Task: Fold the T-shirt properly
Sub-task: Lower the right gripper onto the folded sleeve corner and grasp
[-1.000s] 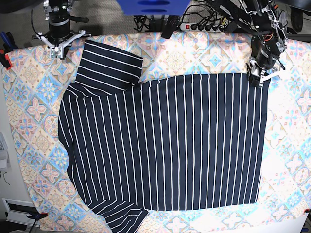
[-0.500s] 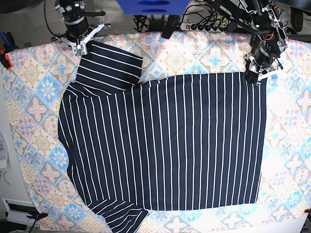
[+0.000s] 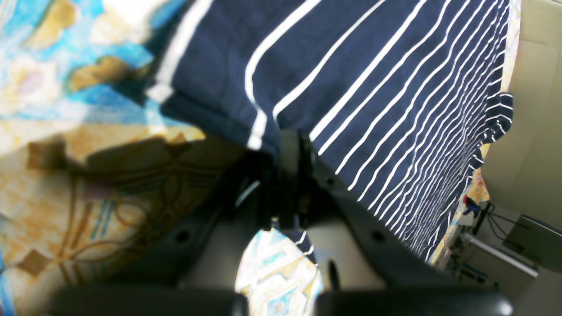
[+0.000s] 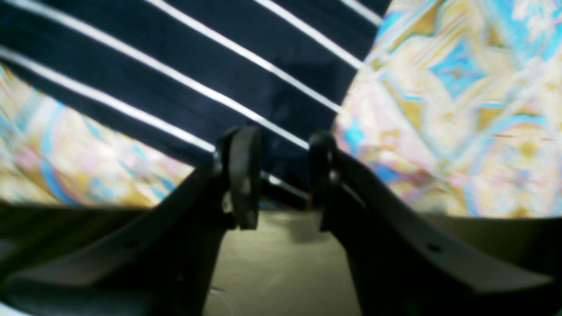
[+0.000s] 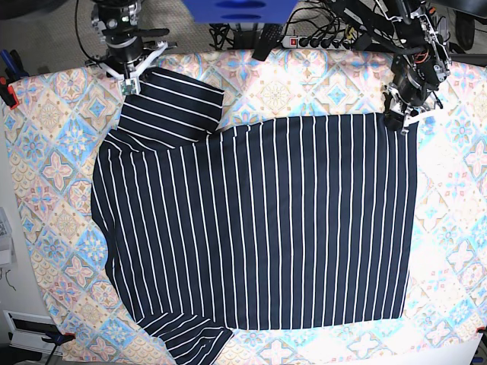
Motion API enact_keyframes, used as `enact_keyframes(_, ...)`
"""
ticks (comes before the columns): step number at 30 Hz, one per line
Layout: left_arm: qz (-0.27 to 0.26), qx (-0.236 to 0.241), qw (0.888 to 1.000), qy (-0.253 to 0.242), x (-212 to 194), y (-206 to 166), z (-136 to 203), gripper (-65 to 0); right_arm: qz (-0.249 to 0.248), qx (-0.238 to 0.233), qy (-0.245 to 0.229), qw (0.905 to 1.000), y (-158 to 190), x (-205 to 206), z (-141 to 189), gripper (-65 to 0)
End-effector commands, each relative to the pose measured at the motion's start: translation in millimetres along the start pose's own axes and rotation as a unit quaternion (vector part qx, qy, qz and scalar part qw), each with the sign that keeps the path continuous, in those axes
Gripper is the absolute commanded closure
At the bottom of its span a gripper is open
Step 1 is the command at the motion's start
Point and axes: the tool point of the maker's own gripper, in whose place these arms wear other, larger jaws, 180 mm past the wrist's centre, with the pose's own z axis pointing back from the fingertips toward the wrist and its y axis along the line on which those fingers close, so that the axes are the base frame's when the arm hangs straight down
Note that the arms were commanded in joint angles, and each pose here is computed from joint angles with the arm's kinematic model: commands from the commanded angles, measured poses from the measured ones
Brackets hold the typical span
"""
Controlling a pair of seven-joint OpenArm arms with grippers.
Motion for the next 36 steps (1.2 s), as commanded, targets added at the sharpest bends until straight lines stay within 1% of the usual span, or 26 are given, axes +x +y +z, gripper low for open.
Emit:
enact_keyframes(1, -0.007, 0.000, 1.000, 0.003, 2, -2, 1, 0.0, -0.013, 0.003, -0.014, 0.9998, -2, 10, 0, -18.9)
enact_keyframes(4, -0.007, 0.000, 1.000, 0.003, 2, -2, 1, 0.0, -0.062, 0.027, -0.007, 0.9977, 2, 7, -5, -18.9)
enact_keyframes(7, -0.007, 0.000, 1.000, 0.003, 2, -2, 1, 0.0, -0.078, 0.015, 0.006, 0.9969, -13, -2, -9, -20.0)
enact_keyframes(12, -0.008, 0.001, 1.000, 0.003, 2, -2, 1, 0.0, -0.084, -0.003, 0.012, 0.9964, -27, -8, -12, -28.7)
enact_keyframes(14, -0.009, 0.000, 1.000, 0.003, 3, -3, 1, 0.0, -0.083, -0.003, 0.012, 0.9964, -28, -9, -11, -30.7)
enact_keyframes(16, -0.009, 0.000, 1.000, 0.002, 3, -3, 1, 0.0, -0.084, -0.003, 0.013, 0.9964, -28, -8, -12, -30.7)
enact_keyframes(22, -0.010, -0.001, 1.000, 0.002, 3, -4, 0, 0.0, -0.088, -0.001, 0.044, 0.9952, -25, -33, -17, -30.7)
enact_keyframes(24, -0.010, -0.001, 1.000, 0.002, 3, -4, 0, 0.0, -0.089, 0.000, 0.046, 0.9950, -24, -34, -18, -30.4)
enact_keyframes(26, -0.010, -0.001, 1.000, 0.002, 3, -4, 0, 0.0, -0.097, 0.005, 0.045, 0.9943, -22, -33, -18, -27.1)
enact_keyframes(28, -0.009, 0.001, 1.000, 0.003, 3, -3, 1, 0.0, -0.118, 0.016, 0.044, 0.9919, -18, -32, -17, -20.6)
enact_keyframes(29, -0.009, 0.001, 1.000, 0.003, 3, -3, 1, 0.0, -0.133, 0.023, 0.042, 0.9899, -15, -30, -17, -18.1)
enact_keyframes(32, -0.008, 0.000, 1.000, 0.003, 3, -2, 1, 0.0, -0.186, 0.043, 0.037, 0.9810, -12, -27, -17, -14.2)
enact_keyframes(33, -0.008, 0.000, 1.000, 0.003, 3, -2, 1, 0.0, -0.196, 0.048, 0.036, 0.9788, -10, -26, -16, -12.7)
enact_keyframes(34, -0.008, 0.001, 1.000, 0.003, 2, -2, 1, 0.0, -0.203, 0.051, 0.035, 0.9772, -9, -25, -16, -10.4)
enact_keyframes(36, -0.008, 0.001, 1.000, 0.003, 2, -1, 2, 0.0, -0.204, 0.052, 0.032, 0.9770, -9, -23, -16, -3.8)
